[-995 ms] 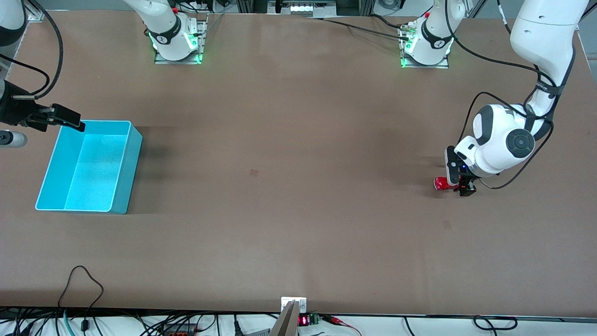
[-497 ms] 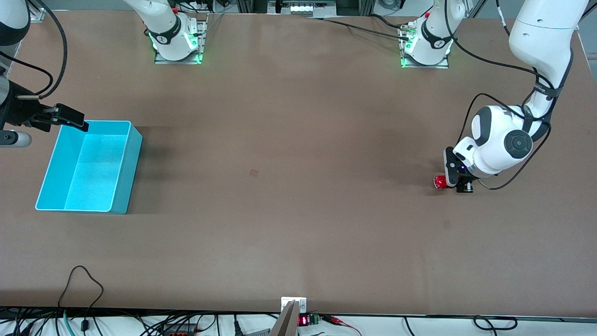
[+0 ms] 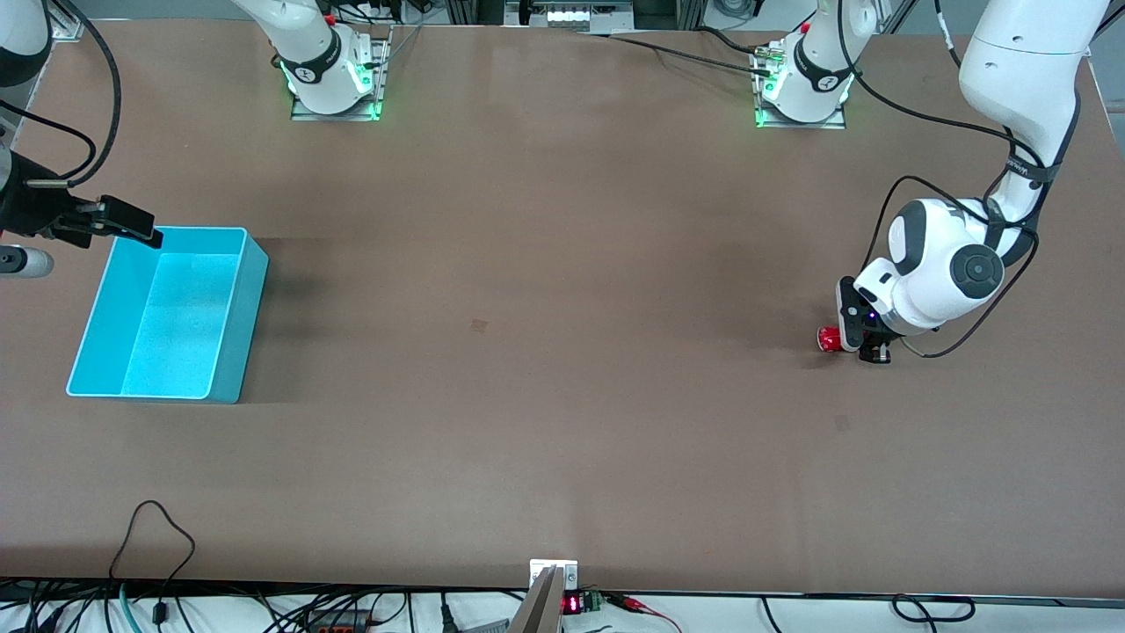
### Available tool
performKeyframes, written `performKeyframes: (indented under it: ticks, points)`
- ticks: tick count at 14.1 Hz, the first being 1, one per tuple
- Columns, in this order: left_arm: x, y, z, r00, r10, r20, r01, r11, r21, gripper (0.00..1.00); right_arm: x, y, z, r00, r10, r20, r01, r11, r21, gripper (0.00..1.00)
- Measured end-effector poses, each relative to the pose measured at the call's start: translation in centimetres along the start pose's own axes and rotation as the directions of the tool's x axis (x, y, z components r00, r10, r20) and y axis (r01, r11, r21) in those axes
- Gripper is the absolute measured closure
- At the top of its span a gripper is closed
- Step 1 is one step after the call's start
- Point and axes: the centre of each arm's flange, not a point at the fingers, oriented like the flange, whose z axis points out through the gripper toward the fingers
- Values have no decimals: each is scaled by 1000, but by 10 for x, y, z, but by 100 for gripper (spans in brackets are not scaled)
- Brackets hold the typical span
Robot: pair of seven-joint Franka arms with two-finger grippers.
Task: Wind red beetle toy and store in blue box
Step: 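Close the left gripper on the red car and press it down, then drag the red car backward with the left gripper, then release it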
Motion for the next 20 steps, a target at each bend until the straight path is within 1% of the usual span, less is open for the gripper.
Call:
performKeyframes:
  ticks: [6, 8, 11, 15, 17, 19, 20]
  points:
    - [0, 0, 0, 1000, 6, 1, -6, 1000, -1, 56, 0, 0, 0, 1000, 0, 0, 0, 1000, 0, 0]
    - [-12, 1, 1, 999, 27, 28, -27, 1000, -2, 56, 0, 0, 0, 1000, 0, 0, 0, 1000, 0, 0]
    - [-47, 3, 2, 996, 55, 64, -55, 998, -5, 56, 0, 0, 0, 1000, 0, 0, 0, 1000, 0, 0]
    - [-112, 6, 2, 990, 124, 63, -124, 992, -2, 56, 0, 0, 0, 1000, 0, 0, 0, 1000, 0, 0]
    - [-131, 7, 3, 984, 165, 63, -165, 986, -3, 53, 0, 0, 0, 1000, 0, 0, 0, 1000, 0, 0]
    - [-130, 8, 4, 980, 191, 52, -190, 982, -17, 37, 0, 0, 0, 1000, 0, 0, 0, 1000, 0, 0]
    - [-121, 4, -1, 978, 206, 43, -205, 978, -22, 29, 0, 0, 0, 1000, 0, 0, 0, 1000, 0, 0]
